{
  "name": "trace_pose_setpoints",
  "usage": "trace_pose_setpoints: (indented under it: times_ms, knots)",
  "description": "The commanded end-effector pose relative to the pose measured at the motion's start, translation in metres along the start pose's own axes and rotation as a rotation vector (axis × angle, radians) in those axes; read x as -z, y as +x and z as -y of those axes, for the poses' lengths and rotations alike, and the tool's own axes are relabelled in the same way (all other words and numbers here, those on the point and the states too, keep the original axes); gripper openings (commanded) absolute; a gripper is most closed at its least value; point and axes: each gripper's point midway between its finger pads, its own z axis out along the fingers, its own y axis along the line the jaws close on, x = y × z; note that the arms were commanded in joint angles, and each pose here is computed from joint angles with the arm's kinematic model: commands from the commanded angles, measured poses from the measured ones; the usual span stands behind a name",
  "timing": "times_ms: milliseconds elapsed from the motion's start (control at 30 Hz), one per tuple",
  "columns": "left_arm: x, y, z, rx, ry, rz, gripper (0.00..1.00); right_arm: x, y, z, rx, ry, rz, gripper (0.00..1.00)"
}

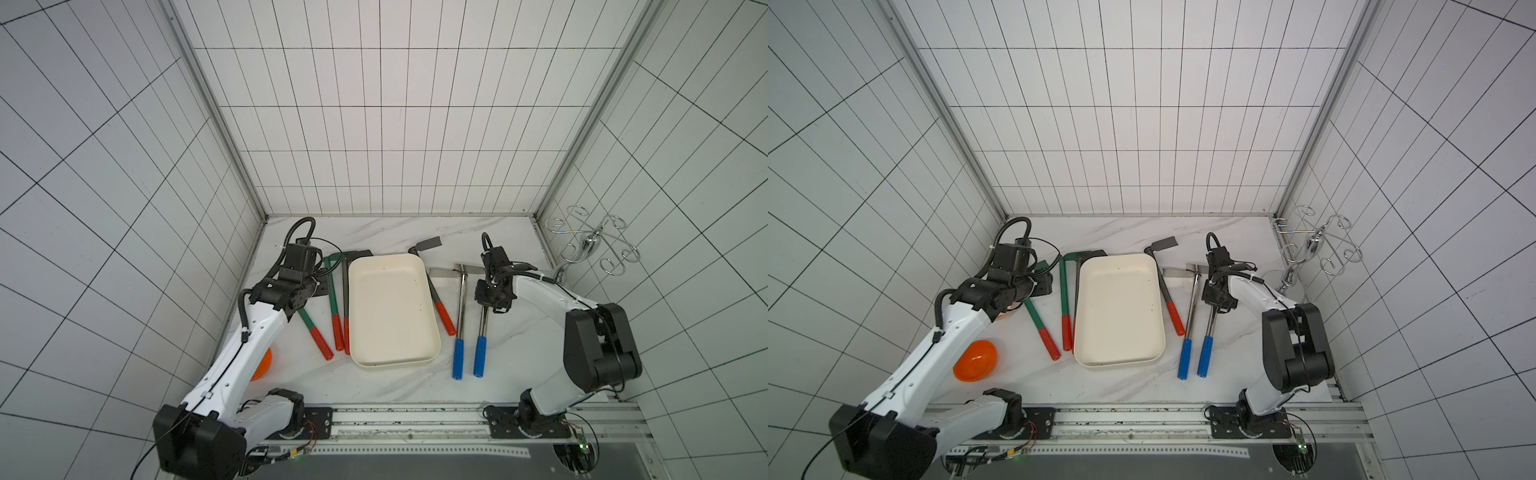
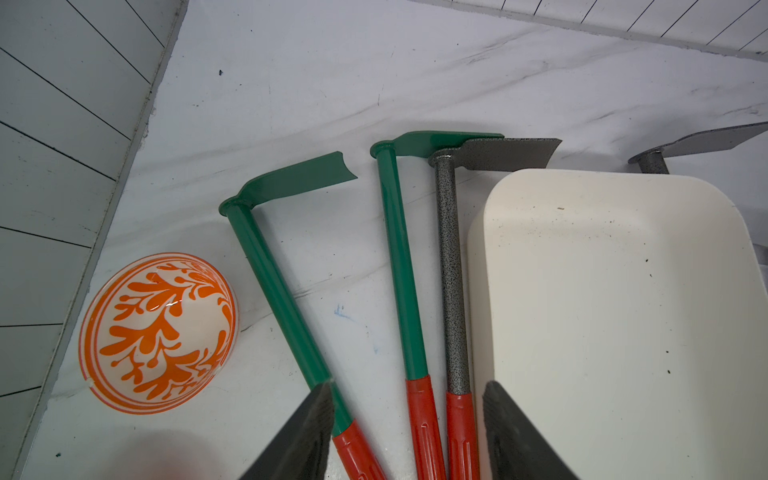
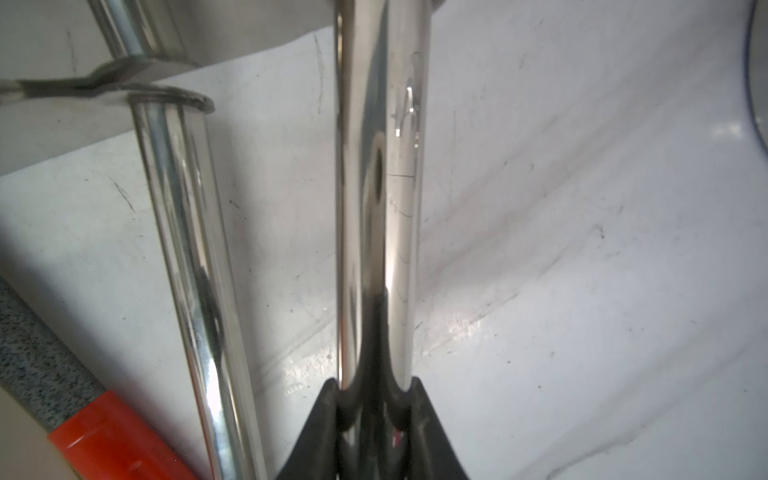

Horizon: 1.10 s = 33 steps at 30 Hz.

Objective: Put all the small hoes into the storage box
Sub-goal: Pick up the hoe from the center of the board, then place the hoe in the storage box.

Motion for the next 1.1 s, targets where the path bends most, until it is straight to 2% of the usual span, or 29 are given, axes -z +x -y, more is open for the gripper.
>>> trace_pose_setpoints:
  times_ms: [0, 267, 567, 833, 1067]
  knots:
    - [0.005, -0.002, 0.002, 0.016, 0.013, 0.012, 0.6, 0.032, -0.031, -0.004, -0.023, -0.025, 0.089, 0.0]
    - [0.011, -0.006, 0.002, 0.033, 0.016, 0.025, 0.6, 0.073, -0.047, -0.011, -0.023, -0.057, 0.129, 0.0]
    - [0.017, -0.012, 0.004, 0.041, 0.025, 0.04, 0.6, 0.123, -0.043, -0.052, 0.045, -0.112, 0.133, 0.0]
    - [0.025, -0.018, 0.004, 0.047, 0.028, 0.054, 0.6, 0.157, -0.044, -0.12, 0.14, -0.202, 0.126, 0.0]
    - [0.031, -0.017, 0.003, 0.053, 0.032, 0.064, 0.6, 0.156, -0.036, -0.191, 0.249, -0.26, 0.112, 0.0]
